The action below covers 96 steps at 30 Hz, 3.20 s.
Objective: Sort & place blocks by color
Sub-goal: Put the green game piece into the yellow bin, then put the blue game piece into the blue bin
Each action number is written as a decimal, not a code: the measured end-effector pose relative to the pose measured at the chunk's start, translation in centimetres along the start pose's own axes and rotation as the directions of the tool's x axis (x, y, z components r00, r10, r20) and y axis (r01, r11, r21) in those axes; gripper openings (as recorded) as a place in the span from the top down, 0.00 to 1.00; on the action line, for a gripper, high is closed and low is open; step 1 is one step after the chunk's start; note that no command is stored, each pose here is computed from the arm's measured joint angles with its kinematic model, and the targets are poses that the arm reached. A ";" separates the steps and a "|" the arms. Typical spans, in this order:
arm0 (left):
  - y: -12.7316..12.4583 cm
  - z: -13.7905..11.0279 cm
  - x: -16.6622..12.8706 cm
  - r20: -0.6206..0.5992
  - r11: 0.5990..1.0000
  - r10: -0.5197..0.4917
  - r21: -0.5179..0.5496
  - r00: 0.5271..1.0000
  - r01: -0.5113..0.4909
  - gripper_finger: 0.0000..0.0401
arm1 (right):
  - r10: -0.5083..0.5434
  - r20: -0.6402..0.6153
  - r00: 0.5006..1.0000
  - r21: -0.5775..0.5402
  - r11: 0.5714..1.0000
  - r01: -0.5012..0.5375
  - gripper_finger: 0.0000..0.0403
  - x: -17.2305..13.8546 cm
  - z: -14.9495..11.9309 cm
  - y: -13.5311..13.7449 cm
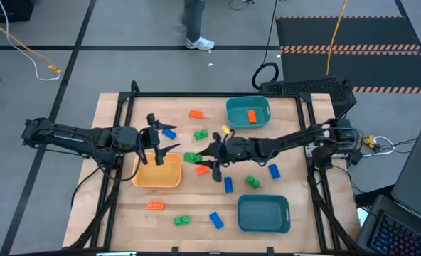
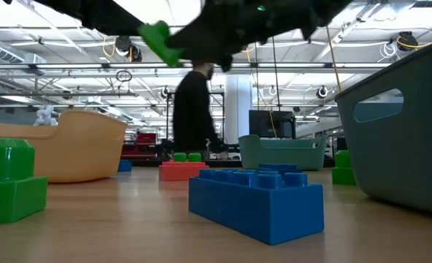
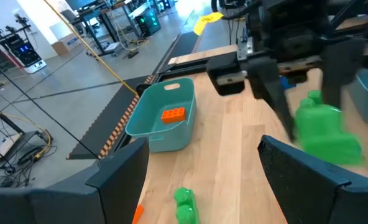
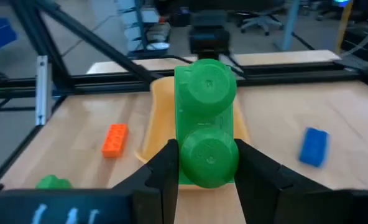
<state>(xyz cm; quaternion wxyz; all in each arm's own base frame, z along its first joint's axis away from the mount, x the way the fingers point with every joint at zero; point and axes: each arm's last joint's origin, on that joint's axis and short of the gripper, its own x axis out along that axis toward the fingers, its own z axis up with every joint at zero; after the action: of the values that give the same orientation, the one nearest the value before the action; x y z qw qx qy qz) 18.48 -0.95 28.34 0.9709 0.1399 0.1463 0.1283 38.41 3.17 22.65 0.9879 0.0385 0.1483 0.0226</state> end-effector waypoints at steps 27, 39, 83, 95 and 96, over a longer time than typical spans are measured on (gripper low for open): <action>0.5 0.3 -0.9 0.037 1.000 0.009 -0.028 0.999 -0.008 0.23 | 0.046 0.023 0.999 -0.022 0.999 -0.045 0.73 7.2 -1.2 -0.1; 0.5 0.3 -0.9 0.037 0.999 0.009 -0.031 0.999 -0.008 0.23 | -0.068 0.047 0.997 -0.005 0.998 0.069 0.47 7.2 -1.0 -0.8; 0.4 0.0 -0.9 0.001 0.999 0.010 -0.045 1.000 -0.010 0.23 | -0.189 -0.968 0.168 0.013 0.624 0.781 0.31 -13.1 -1.4 -0.3; 0.4 -0.1 -0.9 -0.008 0.999 0.008 -0.037 1.000 -0.008 0.23 | -0.072 -0.997 0.033 -0.016 0.591 0.807 0.31 -13.8 -7.0 0.7; 0.4 -0.1 -0.9 -0.008 0.999 0.008 -0.036 1.000 -0.008 0.23 | -0.067 -0.997 0.044 -0.004 0.591 0.807 0.31 -13.7 -7.3 0.7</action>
<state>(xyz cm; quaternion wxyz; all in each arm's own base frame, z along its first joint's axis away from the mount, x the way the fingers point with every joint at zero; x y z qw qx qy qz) 17.54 -0.81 28.59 0.9721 0.1226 0.1473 0.1354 23.13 3.58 19.71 0.5529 0.2637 0.7151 -0.3369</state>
